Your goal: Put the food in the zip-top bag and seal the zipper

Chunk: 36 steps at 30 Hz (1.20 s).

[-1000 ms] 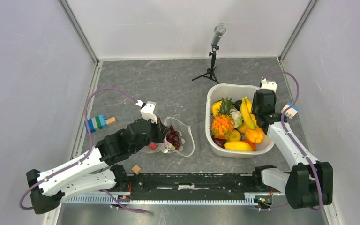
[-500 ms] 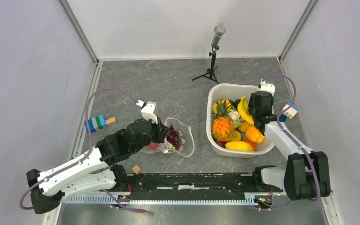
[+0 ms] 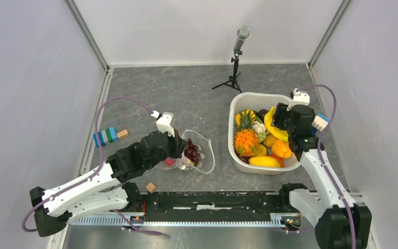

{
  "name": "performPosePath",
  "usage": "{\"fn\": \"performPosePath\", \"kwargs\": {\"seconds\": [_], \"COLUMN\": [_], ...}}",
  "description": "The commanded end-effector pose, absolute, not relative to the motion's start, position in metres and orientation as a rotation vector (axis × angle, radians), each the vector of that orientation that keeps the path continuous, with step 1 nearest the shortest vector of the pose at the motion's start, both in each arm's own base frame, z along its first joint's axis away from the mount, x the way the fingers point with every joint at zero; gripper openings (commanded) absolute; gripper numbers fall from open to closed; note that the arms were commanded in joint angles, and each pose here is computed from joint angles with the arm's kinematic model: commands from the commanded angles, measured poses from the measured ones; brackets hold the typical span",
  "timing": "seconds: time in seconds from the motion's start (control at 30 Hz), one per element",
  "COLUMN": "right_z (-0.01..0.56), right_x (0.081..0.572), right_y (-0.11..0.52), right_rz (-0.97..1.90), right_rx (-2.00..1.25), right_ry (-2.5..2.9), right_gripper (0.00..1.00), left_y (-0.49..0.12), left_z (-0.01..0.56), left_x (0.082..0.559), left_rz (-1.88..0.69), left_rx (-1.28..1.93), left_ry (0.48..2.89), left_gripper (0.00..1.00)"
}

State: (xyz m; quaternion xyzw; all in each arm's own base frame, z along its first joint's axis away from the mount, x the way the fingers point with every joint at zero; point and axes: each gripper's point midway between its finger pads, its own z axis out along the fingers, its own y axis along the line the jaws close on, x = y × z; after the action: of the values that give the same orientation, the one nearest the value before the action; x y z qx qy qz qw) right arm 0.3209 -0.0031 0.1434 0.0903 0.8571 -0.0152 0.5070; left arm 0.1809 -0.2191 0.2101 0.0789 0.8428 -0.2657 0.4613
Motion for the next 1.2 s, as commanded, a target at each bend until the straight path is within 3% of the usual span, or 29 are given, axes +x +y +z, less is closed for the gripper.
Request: {"fn": "performPosePath", "kwargs": {"seconds": [0.0, 0.23, 0.57, 0.73, 1.03, 1.17], "right_z": [0.17, 0.178, 0.135, 0.143, 0.189, 0.168], "right_x": [0.304, 0.255, 0.254, 0.252, 0.265, 0.268], "right_y": [0.044, 0.123, 0.144, 0.15, 0.098, 0.089], "right_rz": [0.246, 0.758, 0.66, 0.67, 0.335, 0.277], "right_rx": [0.012, -0.257, -0.295, -0.352, -0.205, -0.161], "right_ry": [2.048, 1.947, 2.121, 2.097, 2.011, 2.09], "right_gripper": [0.7, 0.98, 0.98, 0.86, 0.97, 0.93], "left_y": [-0.221, -0.222, -0.229, -0.225, -0.226, -0.229], "left_z": [0.22, 0.218, 0.217, 0.216, 0.214, 0.215], "left_x": [0.189, 0.191, 0.191, 0.19, 0.191, 0.191], "left_rz": [-0.648, -0.643, -0.663, -0.656, -0.648, -0.657], "left_rx": [0.172, 0.17, 0.174, 0.17, 0.175, 0.183], "left_ry": [2.037, 2.037, 2.045, 2.049, 2.052, 2.051], "left_gripper": [0.03, 0.03, 0.03, 0.03, 0.03, 0.03]}}
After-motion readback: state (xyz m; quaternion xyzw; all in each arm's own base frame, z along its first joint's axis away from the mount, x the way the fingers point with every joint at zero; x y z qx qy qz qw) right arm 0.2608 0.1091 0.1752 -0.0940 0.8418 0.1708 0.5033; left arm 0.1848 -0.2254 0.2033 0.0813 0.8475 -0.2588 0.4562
